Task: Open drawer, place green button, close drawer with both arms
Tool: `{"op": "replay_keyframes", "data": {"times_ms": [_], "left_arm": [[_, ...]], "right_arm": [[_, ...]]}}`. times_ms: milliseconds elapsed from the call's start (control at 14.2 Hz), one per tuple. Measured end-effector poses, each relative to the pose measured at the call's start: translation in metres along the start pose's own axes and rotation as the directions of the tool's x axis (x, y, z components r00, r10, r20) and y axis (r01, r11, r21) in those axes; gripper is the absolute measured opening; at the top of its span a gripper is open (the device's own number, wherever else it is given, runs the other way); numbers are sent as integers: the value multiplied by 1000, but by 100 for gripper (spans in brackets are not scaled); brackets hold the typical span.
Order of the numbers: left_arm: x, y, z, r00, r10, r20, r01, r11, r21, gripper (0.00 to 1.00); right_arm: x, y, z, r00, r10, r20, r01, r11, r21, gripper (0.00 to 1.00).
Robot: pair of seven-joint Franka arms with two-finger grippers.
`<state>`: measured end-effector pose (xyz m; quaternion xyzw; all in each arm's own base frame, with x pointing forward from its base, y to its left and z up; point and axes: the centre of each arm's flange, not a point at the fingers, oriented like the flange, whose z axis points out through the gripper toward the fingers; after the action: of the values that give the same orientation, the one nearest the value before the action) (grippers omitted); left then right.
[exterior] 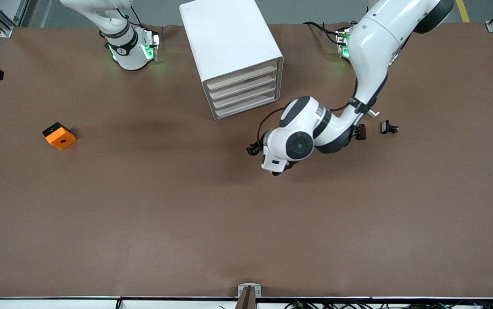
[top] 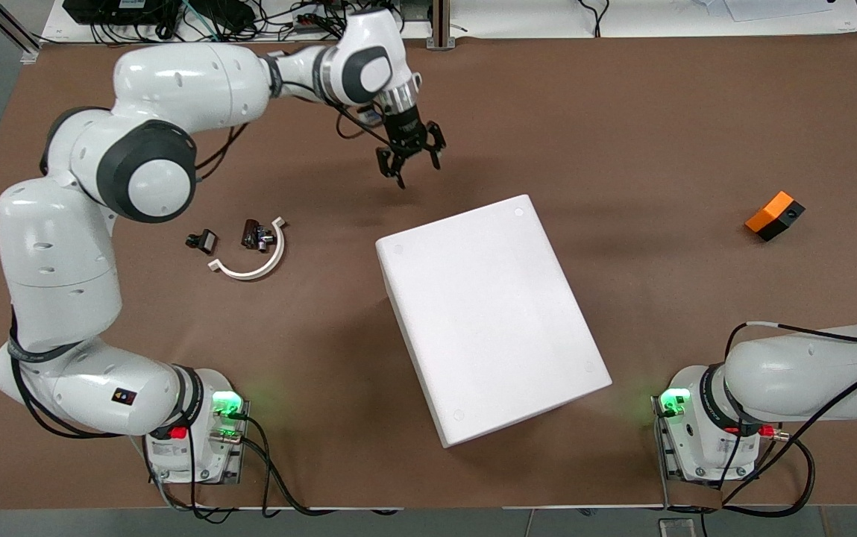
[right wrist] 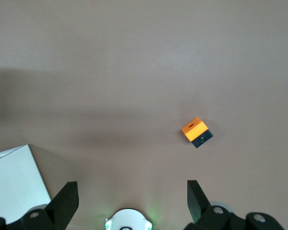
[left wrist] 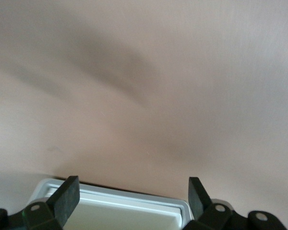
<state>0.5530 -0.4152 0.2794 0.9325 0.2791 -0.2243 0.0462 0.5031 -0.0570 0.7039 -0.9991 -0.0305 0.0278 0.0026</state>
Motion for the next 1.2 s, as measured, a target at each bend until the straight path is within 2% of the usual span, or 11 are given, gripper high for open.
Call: {"op": "replay_keyframes", "data": {"times_ms": [282, 563, 915, 1197], "left_arm": [[35, -46, -88, 991, 89, -100, -82, 995, 65, 100], [74, -124, -182, 973, 201, -114, -191, 977, 92, 100], [61, -205, -276, 947, 285, -146, -270, 956, 118, 100], [52, -245, -313, 904, 396, -161, -372, 915, 158, 100]], "right_arm": [[1, 13, -1, 998, -57, -21, 57, 998, -9, 100], [5, -8, -1, 994, -103, -25, 103, 995, -15, 100], [6, -14, -2, 993, -114, -29, 114, 993, -17, 100], [6, -12, -2, 996, -86, -29, 85, 996, -16, 100]]}}
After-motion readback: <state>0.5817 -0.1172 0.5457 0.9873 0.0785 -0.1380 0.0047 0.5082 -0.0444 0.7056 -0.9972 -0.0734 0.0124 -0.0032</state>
